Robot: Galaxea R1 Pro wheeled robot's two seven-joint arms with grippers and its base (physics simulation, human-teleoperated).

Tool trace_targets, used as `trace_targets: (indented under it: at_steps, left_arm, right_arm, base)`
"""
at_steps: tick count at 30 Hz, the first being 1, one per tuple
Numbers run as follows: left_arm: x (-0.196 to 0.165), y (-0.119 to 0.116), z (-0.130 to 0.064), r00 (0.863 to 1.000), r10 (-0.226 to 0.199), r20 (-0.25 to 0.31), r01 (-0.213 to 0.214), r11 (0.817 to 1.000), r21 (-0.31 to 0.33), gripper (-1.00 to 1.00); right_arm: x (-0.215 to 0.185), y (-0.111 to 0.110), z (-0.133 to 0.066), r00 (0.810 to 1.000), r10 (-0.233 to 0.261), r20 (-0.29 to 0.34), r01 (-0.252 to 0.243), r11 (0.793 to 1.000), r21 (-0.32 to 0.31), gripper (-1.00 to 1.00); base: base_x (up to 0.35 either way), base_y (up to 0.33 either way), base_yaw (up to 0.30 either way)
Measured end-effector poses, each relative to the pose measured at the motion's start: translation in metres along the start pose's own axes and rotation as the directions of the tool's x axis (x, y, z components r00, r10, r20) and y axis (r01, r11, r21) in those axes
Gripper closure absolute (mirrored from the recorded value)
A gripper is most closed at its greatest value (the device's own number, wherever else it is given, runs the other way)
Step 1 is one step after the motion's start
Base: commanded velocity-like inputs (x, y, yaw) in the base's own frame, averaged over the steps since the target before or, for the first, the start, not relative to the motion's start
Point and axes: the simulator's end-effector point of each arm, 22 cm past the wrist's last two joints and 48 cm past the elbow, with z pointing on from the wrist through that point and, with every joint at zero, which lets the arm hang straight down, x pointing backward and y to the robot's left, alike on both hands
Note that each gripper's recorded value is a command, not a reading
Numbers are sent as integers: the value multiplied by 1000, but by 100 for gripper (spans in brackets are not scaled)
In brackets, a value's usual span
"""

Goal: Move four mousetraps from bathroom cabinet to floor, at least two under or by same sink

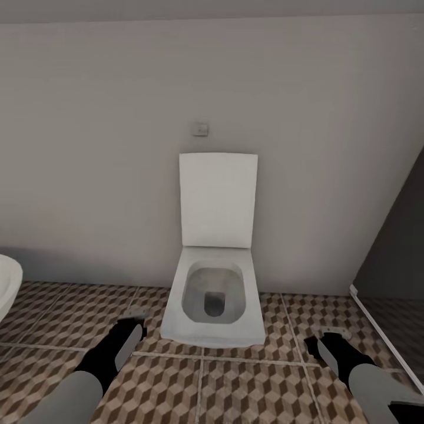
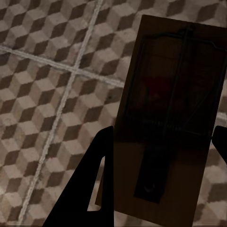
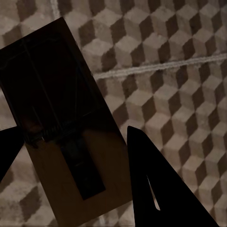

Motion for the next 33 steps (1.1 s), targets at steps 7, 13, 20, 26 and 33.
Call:
trace_targets:
  at_steps: [7,13,20,26,33]
  left_arm:
    - [13,-2,12,999,9,-31,-9,1000,-3,100]
    - [24,-3,21,998,19,-56,-19,1000,-6,100]
    - [37,-4,32,996,30,-86,-31,999,-11,100]
    - [48,-6,41,993,38,-109,-39,999,-11,100]
    - [63,-8,52,989,48,-141,-50,999,-10,100]
  right_arm:
    - [12,3,11,1000,-10,-26,11,1000,3,100]
    - [22,5,20,999,-19,-49,19,1000,6,100]
    - [34,7,30,997,-29,-75,30,1000,8,100]
    - [45,9,38,994,-37,-98,39,999,11,100]
    - [47,12,49,996,-38,-79,39,999,14,100]
  base:
    - [0,0,0]
    - [0,0,0]
    - [0,0,0]
    - [0,0,0]
    - [0,0,0]
